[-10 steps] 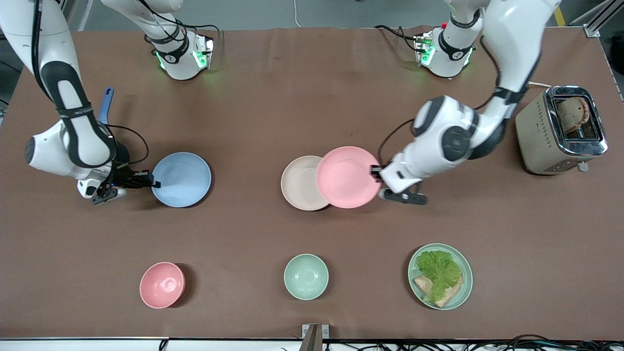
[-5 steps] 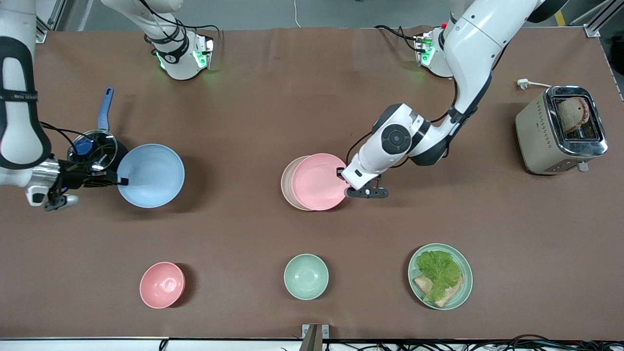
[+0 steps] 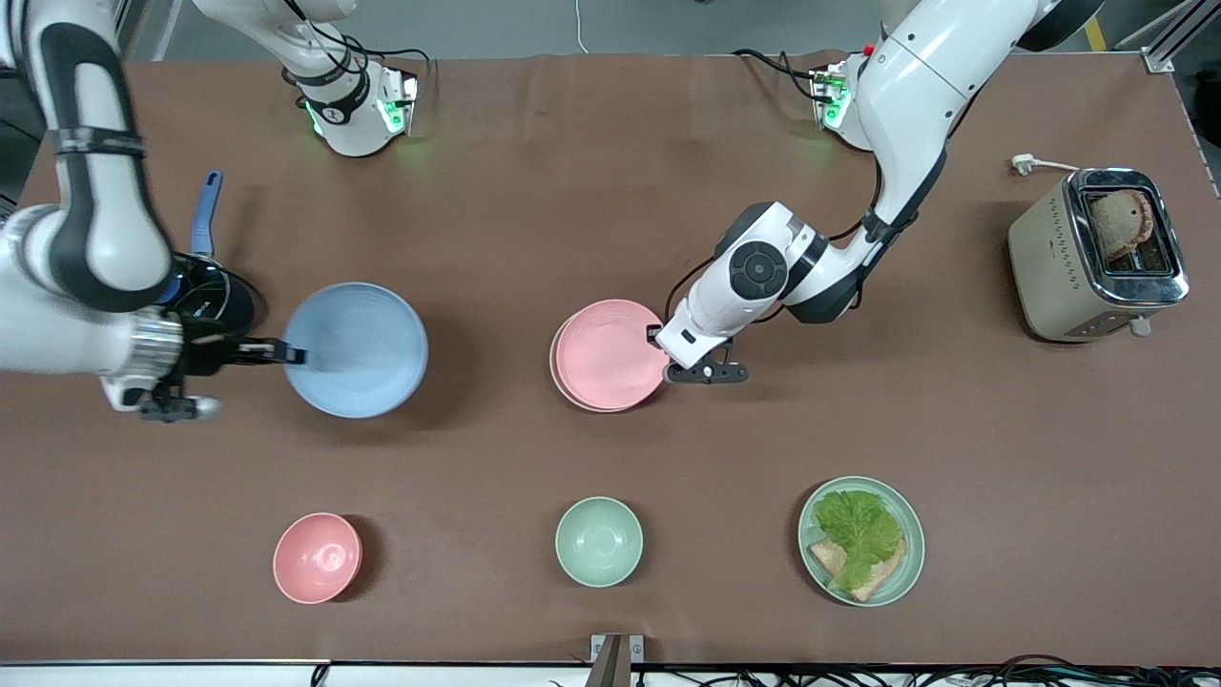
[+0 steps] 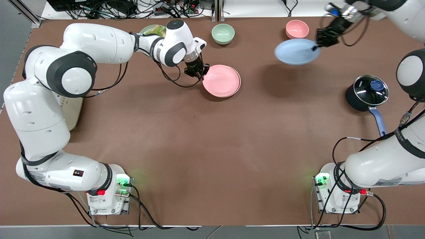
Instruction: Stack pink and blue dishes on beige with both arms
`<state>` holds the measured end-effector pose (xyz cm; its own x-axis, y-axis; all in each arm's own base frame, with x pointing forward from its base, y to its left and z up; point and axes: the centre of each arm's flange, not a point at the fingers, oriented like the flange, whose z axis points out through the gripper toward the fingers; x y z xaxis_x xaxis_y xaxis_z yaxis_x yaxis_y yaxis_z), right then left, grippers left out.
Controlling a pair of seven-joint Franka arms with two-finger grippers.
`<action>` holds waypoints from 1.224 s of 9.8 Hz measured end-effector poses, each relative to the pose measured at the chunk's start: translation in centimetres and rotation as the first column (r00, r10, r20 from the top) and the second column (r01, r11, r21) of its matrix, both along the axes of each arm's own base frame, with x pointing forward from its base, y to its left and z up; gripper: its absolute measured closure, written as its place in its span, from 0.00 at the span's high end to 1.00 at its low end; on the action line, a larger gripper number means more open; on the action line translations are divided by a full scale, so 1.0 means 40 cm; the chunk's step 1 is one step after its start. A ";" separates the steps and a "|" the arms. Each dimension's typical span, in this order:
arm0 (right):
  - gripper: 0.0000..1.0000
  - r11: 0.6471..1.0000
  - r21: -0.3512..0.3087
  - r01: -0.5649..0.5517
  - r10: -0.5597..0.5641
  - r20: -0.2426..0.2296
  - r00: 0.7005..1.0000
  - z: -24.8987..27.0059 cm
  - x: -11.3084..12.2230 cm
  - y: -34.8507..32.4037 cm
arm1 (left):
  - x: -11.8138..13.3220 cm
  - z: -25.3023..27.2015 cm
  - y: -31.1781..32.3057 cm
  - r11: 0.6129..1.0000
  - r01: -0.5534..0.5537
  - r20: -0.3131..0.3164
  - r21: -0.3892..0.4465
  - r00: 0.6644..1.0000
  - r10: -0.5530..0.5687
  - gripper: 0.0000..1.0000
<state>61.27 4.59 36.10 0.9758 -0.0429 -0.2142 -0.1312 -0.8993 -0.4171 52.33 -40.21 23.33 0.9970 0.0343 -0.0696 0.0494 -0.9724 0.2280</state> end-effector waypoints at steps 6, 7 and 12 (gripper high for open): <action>0.07 0.993 0.026 0.113 -0.114 0.078 0.990 -0.088 -0.160 0.602 | 0.336 0.524 0.331 0.988 -0.107 0.158 0.112 0.984 0.089 1.00; 0.07 0.992 0.032 0.119 -0.122 0.094 0.988 -0.124 -0.189 0.648 | 0.347 0.622 0.388 0.984 -0.099 0.207 0.149 0.976 0.067 1.00; 0.07 0.983 0.063 0.173 -0.182 0.165 0.969 -0.322 -0.261 0.749 | 0.224 0.971 0.625 0.948 0.070 0.214 0.310 0.967 -0.141 1.00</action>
